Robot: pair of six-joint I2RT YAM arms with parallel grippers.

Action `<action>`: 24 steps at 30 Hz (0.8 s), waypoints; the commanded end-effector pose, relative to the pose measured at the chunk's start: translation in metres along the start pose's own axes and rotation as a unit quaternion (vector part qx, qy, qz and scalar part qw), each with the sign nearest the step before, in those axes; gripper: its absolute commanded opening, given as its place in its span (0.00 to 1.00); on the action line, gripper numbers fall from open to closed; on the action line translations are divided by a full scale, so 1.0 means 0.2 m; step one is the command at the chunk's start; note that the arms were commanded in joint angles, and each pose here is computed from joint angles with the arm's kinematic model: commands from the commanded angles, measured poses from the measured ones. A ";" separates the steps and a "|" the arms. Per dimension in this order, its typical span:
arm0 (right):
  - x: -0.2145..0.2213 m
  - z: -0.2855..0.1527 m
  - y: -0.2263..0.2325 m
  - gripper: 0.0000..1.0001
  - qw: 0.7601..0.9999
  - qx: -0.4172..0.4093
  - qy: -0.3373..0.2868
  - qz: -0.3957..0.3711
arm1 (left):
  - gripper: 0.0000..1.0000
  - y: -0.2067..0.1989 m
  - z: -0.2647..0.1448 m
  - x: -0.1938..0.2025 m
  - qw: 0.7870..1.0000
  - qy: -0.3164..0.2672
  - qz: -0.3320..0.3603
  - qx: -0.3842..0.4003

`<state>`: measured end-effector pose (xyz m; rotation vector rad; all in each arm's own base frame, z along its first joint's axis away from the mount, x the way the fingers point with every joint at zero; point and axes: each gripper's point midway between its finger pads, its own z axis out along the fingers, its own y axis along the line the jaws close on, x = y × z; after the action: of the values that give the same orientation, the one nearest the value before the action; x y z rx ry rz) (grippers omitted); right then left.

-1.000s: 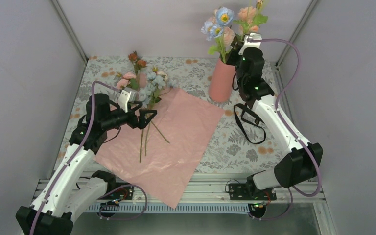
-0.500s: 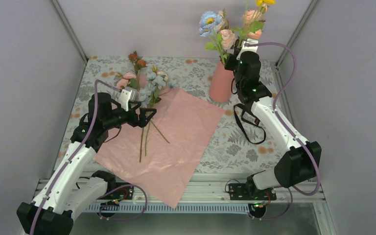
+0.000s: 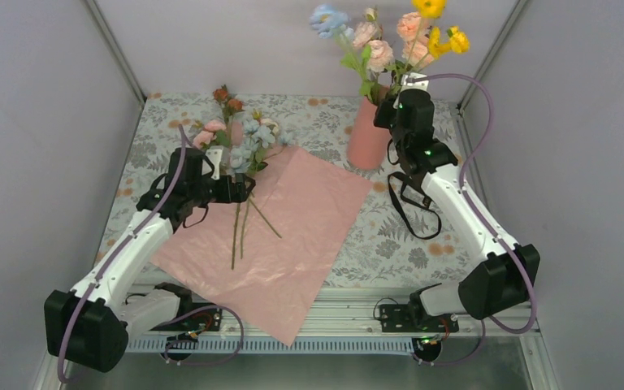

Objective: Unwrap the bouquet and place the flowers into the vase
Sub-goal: Insert the fake flower into the vase.

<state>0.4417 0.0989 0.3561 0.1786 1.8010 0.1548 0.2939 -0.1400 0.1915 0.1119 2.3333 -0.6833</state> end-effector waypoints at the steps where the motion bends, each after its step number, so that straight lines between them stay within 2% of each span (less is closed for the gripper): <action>1: -0.02 -0.07 -0.01 0.24 1.000 0.002 0.023 -0.001 | 0.95 0.07 0.06 0.01 0.999 0.002 -0.029 -0.025; 7: 0.00 -0.18 0.00 0.44 0.998 -0.019 0.053 0.002 | 0.83 0.18 0.17 0.08 0.995 0.028 -0.061 -0.068; 11: -0.02 -0.27 0.02 0.63 0.997 -0.044 0.058 0.007 | 0.77 0.24 0.21 0.10 0.992 0.034 -0.078 -0.089; 18: 0.02 -0.42 0.06 0.97 0.992 -0.098 0.071 0.022 | 0.74 0.33 0.25 0.13 0.988 0.041 -0.091 -0.119; 19: 0.03 -0.44 0.06 0.99 0.992 -0.105 0.073 0.023 | 0.72 0.35 0.26 0.13 0.987 0.043 -0.092 -0.122; 24: 0.05 -0.54 0.09 1.00 0.986 -0.142 0.078 0.030 | 0.66 0.38 0.30 0.13 0.987 0.045 -0.095 -0.122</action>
<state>0.3523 0.1103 0.3838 0.0579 1.8736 0.3991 0.3218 -0.1111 0.1081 -0.1813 2.5378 -0.4946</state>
